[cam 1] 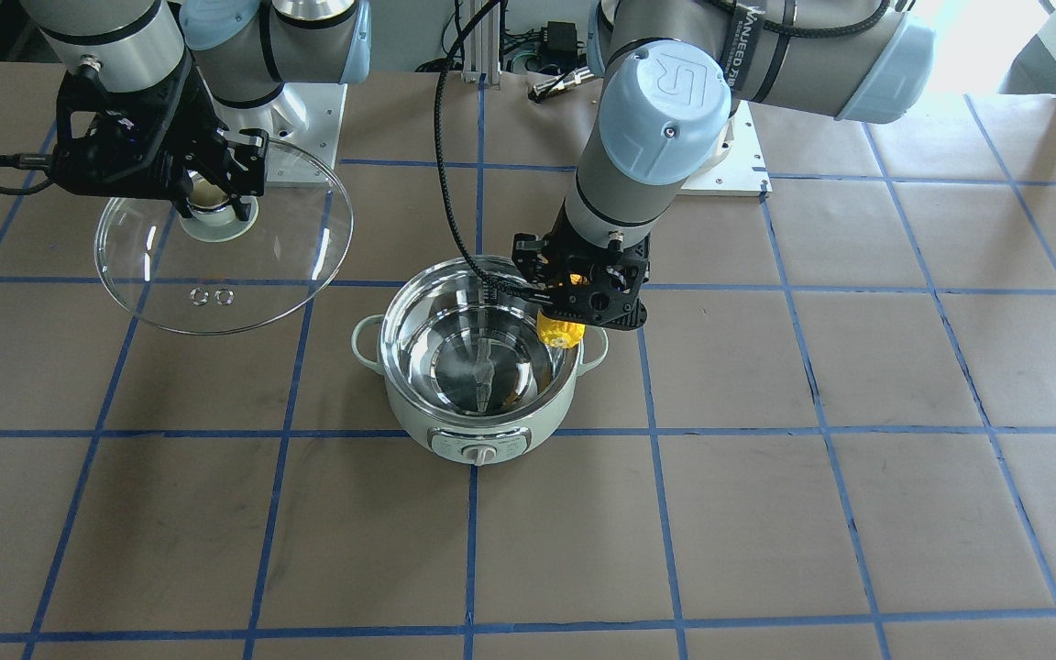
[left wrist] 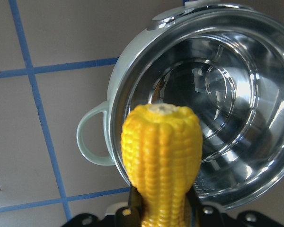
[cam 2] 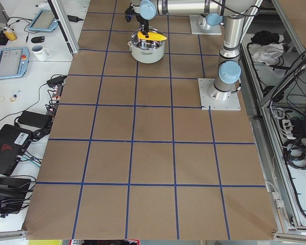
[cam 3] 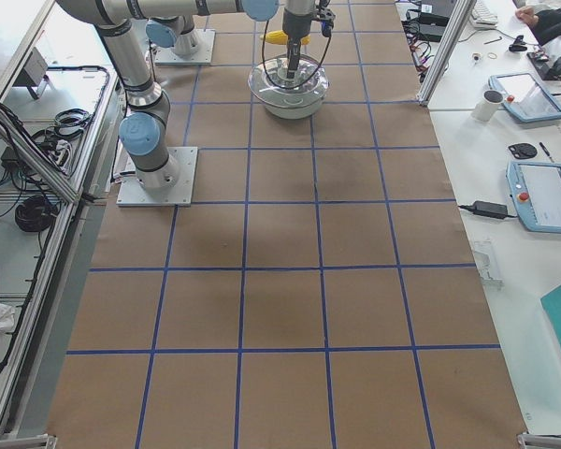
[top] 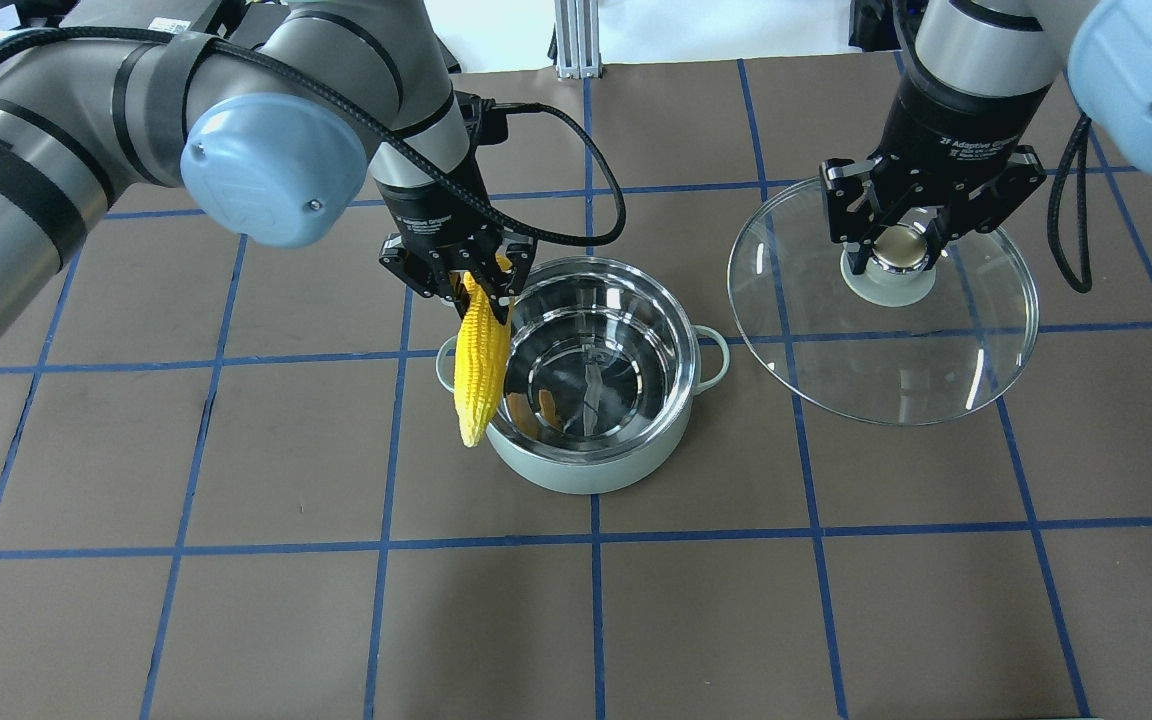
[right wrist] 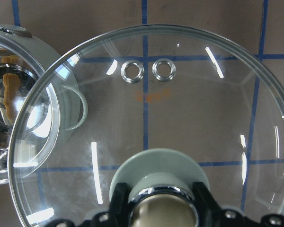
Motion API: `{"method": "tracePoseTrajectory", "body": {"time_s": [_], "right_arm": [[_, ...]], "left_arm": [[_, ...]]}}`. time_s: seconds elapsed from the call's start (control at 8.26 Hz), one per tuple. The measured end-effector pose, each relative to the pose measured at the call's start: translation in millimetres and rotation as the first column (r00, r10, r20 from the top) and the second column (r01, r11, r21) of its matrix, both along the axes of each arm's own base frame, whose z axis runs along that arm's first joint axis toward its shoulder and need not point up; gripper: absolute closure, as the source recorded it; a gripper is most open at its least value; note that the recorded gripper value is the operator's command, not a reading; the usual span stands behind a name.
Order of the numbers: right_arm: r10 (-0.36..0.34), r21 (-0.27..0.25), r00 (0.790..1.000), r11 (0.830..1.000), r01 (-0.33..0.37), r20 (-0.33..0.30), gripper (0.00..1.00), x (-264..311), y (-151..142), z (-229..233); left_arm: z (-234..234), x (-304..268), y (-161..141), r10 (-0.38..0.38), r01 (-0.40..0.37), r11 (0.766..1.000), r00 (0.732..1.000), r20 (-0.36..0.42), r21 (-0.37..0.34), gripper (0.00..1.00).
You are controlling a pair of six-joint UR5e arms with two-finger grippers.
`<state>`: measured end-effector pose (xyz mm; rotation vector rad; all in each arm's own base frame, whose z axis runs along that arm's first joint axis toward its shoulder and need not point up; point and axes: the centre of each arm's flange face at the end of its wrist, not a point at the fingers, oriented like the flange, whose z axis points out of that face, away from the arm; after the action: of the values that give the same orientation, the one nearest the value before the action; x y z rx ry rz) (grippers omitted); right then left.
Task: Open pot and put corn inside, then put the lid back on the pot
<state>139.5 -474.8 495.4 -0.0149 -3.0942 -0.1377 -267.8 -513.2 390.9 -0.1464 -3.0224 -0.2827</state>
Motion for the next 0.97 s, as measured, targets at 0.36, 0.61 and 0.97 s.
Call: {"method": "tracePoseTrajectory", "body": {"time_s": [0.36,0.61,0.97], "right_arm": [[-0.001,0.005,1.000,1.000,0.001,0.000,0.52,0,-1,-3],[0.000,0.007,1.000,1.000,0.000,0.000,0.52,0,-1,-3],[-0.001,0.008,1.000,1.000,0.001,0.000,0.52,0,-1,-4]], "left_arm": [[-14,-45,-13,0.043,-0.043,0.999,0.999,0.007,-0.018,1.00],[-19,-68,-16,0.059,-0.059,0.998,0.998,0.016,-0.024,1.00],[-27,-84,-21,0.052,-0.052,0.997,0.999,0.000,-0.062,1.00]]}}
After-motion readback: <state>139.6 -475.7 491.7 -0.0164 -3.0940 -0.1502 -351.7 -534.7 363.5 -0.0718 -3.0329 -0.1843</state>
